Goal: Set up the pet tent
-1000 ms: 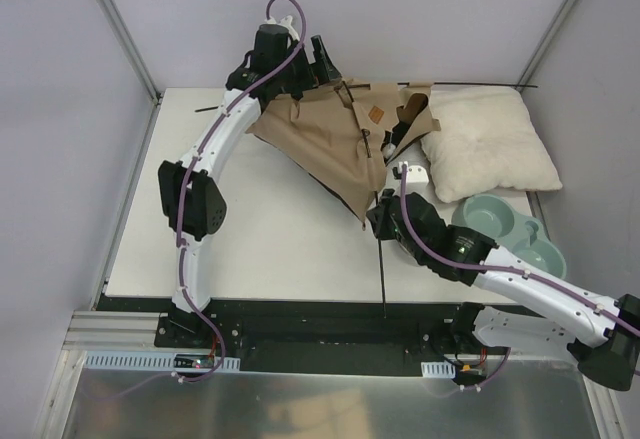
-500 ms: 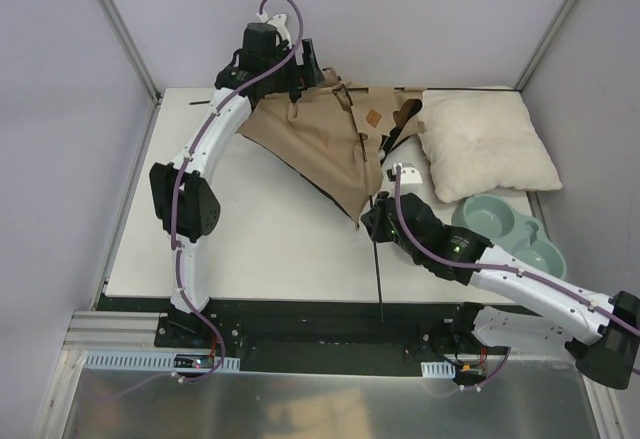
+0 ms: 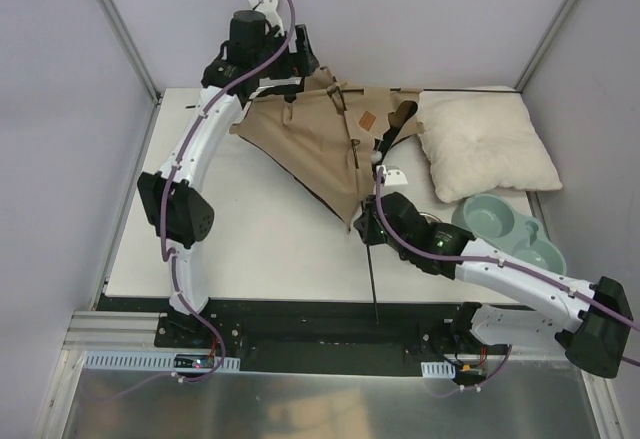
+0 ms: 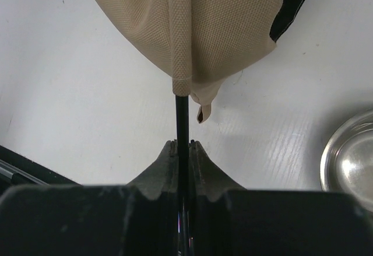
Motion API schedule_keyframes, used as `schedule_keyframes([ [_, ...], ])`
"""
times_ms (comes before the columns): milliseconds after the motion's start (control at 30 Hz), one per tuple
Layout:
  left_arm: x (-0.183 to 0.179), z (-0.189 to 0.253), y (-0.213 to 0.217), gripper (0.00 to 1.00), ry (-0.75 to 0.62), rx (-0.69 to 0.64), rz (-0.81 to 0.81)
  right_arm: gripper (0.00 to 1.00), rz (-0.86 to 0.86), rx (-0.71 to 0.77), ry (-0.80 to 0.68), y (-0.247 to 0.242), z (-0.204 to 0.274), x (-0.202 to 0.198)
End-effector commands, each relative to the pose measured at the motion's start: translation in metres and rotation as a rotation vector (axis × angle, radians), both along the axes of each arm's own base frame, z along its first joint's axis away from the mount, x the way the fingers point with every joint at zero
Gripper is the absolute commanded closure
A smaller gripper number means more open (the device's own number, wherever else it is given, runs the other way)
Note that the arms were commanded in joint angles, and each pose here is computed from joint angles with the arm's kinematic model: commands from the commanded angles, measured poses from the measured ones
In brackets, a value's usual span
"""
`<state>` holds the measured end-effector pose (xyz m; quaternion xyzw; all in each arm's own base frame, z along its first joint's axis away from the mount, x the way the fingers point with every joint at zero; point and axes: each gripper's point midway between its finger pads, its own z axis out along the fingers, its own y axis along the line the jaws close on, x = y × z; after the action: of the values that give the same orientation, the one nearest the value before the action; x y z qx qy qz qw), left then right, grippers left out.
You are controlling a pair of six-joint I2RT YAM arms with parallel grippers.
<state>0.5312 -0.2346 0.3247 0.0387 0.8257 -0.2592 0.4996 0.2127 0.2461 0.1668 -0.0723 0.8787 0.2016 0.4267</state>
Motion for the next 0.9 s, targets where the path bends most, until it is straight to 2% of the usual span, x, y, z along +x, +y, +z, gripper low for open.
schedule_keyframes([
  [0,-0.051,0.123,0.008,0.01,-0.247,-0.100,-0.065,1.00,-0.027,0.124,-0.070,0.021,0.040,0.021],
  [167,-0.101,0.119,0.001,0.02,-0.167,-0.178,-0.165,1.00,-0.047,0.184,-0.115,0.036,0.078,0.034],
  [233,-0.122,0.108,-0.006,0.04,-0.091,-0.231,-0.212,1.00,-0.055,0.211,-0.134,0.042,0.095,0.040],
  [400,-0.159,0.079,-0.025,0.16,0.083,-0.342,-0.315,1.00,-0.019,0.258,-0.143,0.065,0.113,0.047],
  [533,-0.181,0.054,-0.045,0.20,0.175,-0.360,-0.407,1.00,0.012,0.265,-0.139,0.082,0.119,0.053],
  [700,-0.182,0.030,-0.046,0.22,0.224,-0.345,-0.360,1.00,0.053,0.262,-0.160,0.094,0.123,0.057],
  [767,-0.174,0.025,-0.045,0.27,0.232,-0.342,-0.326,1.00,0.066,0.254,-0.153,0.097,0.119,0.056],
  [867,-0.159,0.014,-0.044,0.44,0.252,-0.336,-0.263,1.00,0.089,0.250,-0.143,0.100,0.114,0.053],
])
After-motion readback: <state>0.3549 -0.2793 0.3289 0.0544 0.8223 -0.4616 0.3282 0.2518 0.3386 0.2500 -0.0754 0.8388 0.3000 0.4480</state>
